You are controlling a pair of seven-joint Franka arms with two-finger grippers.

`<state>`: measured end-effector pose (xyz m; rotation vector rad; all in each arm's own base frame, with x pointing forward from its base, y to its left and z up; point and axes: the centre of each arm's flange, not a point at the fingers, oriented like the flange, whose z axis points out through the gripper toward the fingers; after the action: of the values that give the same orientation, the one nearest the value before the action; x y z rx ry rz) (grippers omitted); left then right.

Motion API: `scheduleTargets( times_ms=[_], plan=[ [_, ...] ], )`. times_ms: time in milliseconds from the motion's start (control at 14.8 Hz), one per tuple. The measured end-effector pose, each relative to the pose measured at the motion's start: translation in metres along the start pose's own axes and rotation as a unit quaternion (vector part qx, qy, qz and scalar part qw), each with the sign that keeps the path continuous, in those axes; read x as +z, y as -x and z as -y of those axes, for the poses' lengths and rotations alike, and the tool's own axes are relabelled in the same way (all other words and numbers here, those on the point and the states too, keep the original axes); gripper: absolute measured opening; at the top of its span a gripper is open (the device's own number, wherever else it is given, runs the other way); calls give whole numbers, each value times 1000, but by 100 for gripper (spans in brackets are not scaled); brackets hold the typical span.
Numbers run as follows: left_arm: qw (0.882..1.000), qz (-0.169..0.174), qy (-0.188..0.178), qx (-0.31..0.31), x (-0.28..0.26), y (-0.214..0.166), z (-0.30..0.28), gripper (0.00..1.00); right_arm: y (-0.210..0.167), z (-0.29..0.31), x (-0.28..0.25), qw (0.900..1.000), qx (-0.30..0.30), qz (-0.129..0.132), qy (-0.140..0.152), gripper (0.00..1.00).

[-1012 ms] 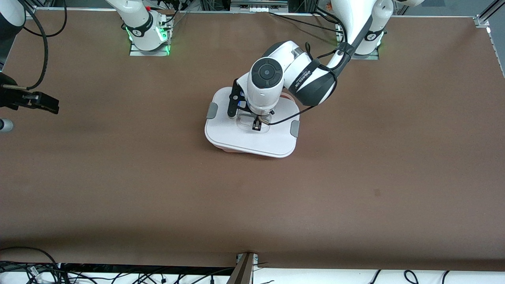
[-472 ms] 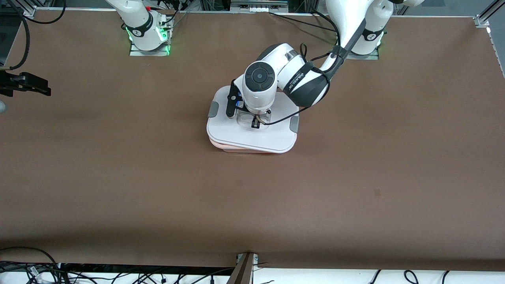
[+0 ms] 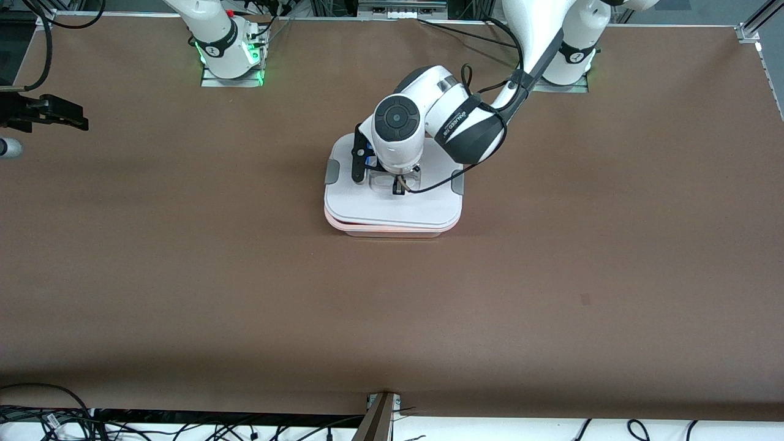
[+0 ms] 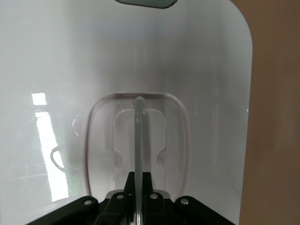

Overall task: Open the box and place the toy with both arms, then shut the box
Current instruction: 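Lower the lid onto the tray with the left gripper and press it down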

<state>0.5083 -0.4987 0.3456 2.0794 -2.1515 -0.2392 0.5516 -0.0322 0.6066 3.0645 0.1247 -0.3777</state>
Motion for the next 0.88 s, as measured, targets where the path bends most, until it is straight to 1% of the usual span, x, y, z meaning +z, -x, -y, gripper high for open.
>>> scheduleTargets(
  times_ms=[202,540,877],
  plan=[
    [1000,2,1,-18,0,1,0,7,-2,4,3,1000,-4,4,-1,100],
    [1000,4,3,-28,5,1,2,7,-5,5,7,1000,-5,6,-4,100],
    [1000,-4,-5,-30,3,0,4,7,-8,6,6,1000,-6,-1,-3,100]
  ],
)
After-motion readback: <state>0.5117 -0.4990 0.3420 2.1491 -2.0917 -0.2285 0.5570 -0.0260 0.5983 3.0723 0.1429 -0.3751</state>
